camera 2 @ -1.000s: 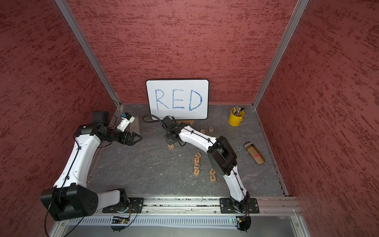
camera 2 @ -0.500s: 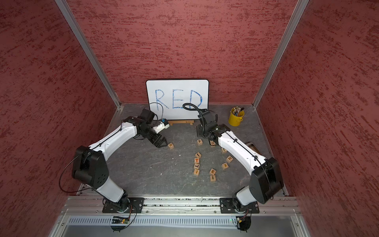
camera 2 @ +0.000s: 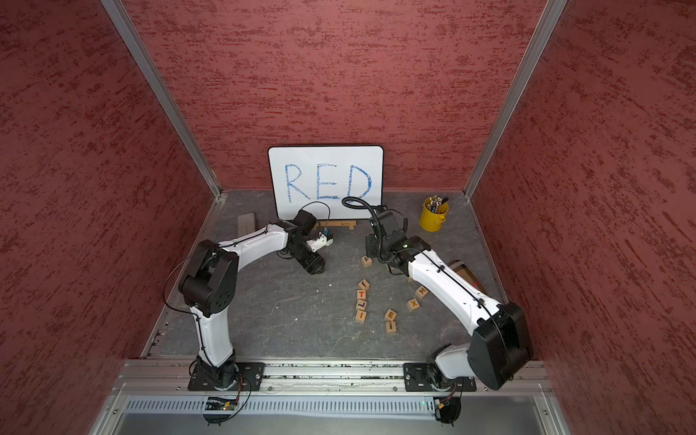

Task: Assemble the uppercase word "red" with letter blocks
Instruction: Pick up the letter block from the center of the board.

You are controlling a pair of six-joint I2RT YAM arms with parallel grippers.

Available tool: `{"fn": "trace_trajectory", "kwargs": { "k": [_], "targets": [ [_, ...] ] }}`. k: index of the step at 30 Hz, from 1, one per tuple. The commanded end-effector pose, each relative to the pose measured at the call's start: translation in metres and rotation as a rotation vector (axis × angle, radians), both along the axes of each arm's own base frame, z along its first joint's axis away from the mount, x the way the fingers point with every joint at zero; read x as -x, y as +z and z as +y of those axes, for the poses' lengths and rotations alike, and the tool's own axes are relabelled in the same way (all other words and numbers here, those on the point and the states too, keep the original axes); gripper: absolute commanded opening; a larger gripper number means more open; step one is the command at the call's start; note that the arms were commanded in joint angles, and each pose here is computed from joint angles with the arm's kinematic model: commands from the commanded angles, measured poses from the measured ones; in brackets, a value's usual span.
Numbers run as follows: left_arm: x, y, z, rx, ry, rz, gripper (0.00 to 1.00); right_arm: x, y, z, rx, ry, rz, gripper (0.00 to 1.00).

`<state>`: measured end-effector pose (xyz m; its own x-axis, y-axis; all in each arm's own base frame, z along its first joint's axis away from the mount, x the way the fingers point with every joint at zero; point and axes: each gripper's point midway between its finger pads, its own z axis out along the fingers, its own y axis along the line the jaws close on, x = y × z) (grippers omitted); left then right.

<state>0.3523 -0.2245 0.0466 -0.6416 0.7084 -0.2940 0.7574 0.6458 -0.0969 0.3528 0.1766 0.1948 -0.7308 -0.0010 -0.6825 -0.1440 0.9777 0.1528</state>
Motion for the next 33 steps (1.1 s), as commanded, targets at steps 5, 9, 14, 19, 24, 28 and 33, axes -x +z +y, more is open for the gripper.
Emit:
{"fn": "trace_trajectory", "kwargs": {
  "k": [5,9,14,19,24,28,33],
  "targets": [
    [-0.002,-0.004,0.000,-0.011,-0.043,-0.019,0.68,-0.010,0.001,-0.002,0.001,-0.013,-0.023,0.39],
    [0.003,-0.009,0.002,-0.013,-0.046,0.000,0.56,-0.009,-0.001,-0.004,0.007,-0.017,-0.024,0.39],
    [0.008,-0.011,0.001,-0.006,-0.050,0.016,0.57,-0.008,-0.003,-0.007,0.007,-0.019,-0.022,0.39],
    [0.007,-0.013,0.001,-0.012,-0.048,0.021,0.59,-0.009,-0.003,-0.008,0.005,-0.020,-0.024,0.39],
    [0.009,-0.016,0.000,-0.012,-0.058,0.034,0.58,-0.009,-0.006,-0.008,0.001,-0.019,-0.017,0.39],
    [0.009,-0.020,0.002,-0.023,-0.062,0.040,0.57,-0.008,-0.004,-0.010,0.002,-0.025,-0.024,0.39],
    [0.008,-0.024,0.004,-0.031,-0.048,0.038,0.55,-0.009,-0.002,-0.011,0.001,-0.027,-0.030,0.39]
  ]
}}
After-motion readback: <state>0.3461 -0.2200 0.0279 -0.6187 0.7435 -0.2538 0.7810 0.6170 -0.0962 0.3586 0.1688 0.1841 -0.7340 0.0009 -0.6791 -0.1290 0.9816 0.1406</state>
